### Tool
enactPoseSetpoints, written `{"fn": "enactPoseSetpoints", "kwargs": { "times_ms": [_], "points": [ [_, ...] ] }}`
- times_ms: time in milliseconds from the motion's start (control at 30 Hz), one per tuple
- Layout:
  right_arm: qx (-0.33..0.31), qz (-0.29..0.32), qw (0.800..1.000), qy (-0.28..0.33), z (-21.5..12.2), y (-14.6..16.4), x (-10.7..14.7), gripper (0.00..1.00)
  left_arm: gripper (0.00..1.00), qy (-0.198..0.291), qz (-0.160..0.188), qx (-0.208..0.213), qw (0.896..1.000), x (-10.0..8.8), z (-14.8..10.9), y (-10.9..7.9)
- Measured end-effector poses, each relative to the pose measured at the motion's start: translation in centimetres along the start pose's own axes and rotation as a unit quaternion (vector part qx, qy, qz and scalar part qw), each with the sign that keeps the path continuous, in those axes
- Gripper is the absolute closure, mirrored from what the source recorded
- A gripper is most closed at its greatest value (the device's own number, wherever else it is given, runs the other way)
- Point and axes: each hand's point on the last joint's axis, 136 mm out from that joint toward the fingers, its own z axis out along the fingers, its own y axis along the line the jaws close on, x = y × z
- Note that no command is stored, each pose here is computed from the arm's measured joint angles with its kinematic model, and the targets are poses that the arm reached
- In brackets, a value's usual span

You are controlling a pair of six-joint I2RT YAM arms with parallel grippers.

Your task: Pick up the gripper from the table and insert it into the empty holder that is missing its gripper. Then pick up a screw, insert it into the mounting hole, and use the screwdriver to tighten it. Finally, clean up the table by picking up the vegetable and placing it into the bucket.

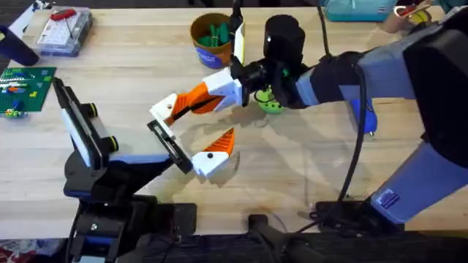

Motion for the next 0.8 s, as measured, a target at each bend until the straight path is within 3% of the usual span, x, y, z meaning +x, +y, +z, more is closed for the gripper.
{"fn": "enactPoseSetpoints", "kwargs": {
  "times_ms": [600,667,800],
  "points": [
    [0.000,0.000,1.000,0.000,0.01,-0.01,-0.01,0.984,0.014,0.000,0.000,0.000,1.000,0.00,0.00,0.00],
    [0.001,0.004,1.000,-0.003,0.03,-0.07,-0.10,0.824,0.014,0.000,0.000,0.003,1.000,0.01,0.00,-0.10],
    [0.003,0.005,1.000,-0.013,0.29,-0.16,-0.38,0.219,0.014,0.002,-0.001,0.020,1.000,0.09,0.02,-0.74]
  ]
}}
